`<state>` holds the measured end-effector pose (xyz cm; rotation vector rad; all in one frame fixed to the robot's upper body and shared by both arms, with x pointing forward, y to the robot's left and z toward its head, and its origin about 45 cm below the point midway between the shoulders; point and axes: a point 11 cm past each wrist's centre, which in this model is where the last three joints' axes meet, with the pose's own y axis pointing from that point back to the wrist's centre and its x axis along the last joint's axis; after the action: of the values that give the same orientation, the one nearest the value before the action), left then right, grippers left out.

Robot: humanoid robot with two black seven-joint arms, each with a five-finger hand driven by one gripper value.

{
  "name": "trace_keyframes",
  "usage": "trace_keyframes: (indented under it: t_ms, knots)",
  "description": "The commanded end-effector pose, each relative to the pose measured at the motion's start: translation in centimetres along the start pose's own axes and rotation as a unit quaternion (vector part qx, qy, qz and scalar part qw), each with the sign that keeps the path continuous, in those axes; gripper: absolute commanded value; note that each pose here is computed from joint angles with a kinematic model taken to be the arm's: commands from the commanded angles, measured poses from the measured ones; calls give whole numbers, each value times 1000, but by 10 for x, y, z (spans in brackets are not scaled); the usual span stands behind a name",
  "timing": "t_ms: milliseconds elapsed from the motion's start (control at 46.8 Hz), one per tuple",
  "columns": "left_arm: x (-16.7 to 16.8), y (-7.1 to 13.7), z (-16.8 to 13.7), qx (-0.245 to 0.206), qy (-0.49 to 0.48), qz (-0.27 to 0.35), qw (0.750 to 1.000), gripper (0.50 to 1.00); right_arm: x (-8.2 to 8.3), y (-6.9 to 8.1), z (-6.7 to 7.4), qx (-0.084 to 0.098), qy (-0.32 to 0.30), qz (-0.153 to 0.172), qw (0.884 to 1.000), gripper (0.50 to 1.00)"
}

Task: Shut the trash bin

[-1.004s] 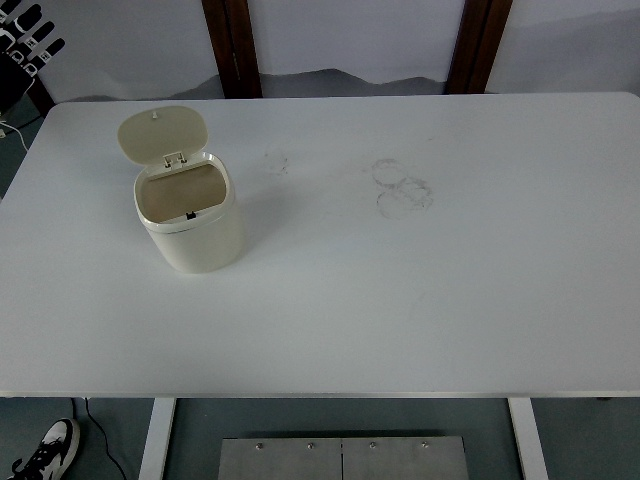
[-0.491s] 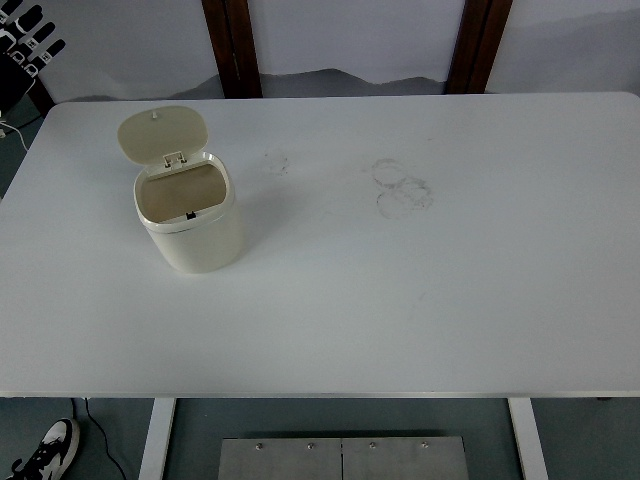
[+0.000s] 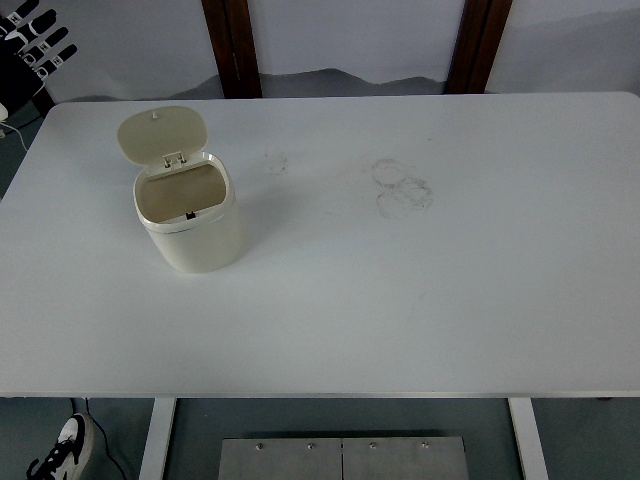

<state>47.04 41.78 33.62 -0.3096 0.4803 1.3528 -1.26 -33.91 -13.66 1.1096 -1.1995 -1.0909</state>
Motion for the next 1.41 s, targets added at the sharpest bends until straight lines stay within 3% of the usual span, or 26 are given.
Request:
trace_keyframes:
  t_ms: [0, 150, 470, 662, 1026, 1389]
  knots:
    - [-7, -1, -2, 24, -2, 0, 1000, 1000, 0, 0, 0, 0, 0, 0, 1000, 995]
    - [-25, -1, -14, 73, -5, 0, 997, 1000, 0, 0, 0, 0, 0, 0, 1000, 995]
    - [-44, 6, -4, 114, -42, -4, 993, 1000, 0, 0, 0, 0, 0, 0, 1000, 995]
    - [-64, -1, -8, 165, -105, -12, 981, 1000, 0, 0, 0, 0, 0, 0, 1000, 995]
    - [-106, -12, 5, 205, -190, -34, 960, 1000, 0, 0, 0, 0, 0, 0, 1000, 995]
    - [-103, -4, -5, 279, -245, -12, 929, 1000, 0, 0, 0, 0, 0, 0, 1000, 995]
